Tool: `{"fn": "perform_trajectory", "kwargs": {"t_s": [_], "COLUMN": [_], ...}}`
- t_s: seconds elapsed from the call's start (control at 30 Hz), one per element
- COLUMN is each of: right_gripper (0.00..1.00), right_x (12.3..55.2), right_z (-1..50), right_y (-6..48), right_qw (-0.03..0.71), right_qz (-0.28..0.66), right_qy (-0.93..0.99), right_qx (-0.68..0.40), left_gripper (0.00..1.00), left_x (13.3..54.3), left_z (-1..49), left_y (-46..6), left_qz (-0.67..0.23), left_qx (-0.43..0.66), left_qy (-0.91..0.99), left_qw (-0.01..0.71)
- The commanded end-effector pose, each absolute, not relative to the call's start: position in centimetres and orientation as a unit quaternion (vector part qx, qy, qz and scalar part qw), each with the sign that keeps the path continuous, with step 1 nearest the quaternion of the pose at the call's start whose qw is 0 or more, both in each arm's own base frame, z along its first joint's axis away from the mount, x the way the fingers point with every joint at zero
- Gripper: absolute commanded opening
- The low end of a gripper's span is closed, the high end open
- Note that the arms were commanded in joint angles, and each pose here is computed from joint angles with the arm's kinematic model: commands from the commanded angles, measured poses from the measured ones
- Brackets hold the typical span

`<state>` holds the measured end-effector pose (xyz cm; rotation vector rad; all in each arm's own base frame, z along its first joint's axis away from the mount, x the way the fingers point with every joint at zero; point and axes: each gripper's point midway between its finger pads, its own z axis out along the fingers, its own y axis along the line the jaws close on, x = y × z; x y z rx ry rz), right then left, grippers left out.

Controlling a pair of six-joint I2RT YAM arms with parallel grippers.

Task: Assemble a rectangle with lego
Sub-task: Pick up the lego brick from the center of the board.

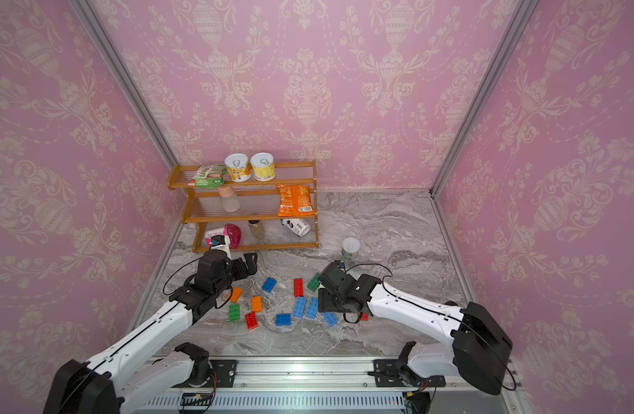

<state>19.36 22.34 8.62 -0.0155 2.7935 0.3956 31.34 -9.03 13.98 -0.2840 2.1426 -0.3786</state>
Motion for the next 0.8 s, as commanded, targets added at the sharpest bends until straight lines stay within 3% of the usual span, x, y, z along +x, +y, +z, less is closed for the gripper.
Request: {"fn": "perform_trajectory", "kwargs": {"t_s": [0.0, 0.2, 0.4, 0.77], "right_gripper": [0.77, 0.75, 0.72, 0.65], "right_x": [18.8, 17.7, 18.0, 20.2], "right_z": [8.8, 9.0, 8.8, 7.1], "right_y": [22.7, 23.2, 19.8, 17.5], "right_qw": [0.148, 0.137, 0.148, 0.126], "right_qz": [0.14, 0.152, 0.115, 0.089], "right_qy": [0.979, 0.979, 0.98, 0.979], "right_qx": [0.018, 0.023, 0.071, 0.132], "left_gripper": [0.99, 0.97, 0.96, 0.97], "left_x": [31.5, 30.1, 27.4, 28.2], "left_z": [14.3, 14.4, 13.8, 13.6], "left_y": [-8.8, -10.4, -12.6, -13.6], "left_qz": [-0.145, -0.152, -0.16, -0.192], "left_qx": [-0.121, -0.052, 0.006, -0.01], "left_qy": [0.871, 0.897, 0.92, 0.903], "left_qw": [0.454, 0.412, 0.357, 0.384]}}
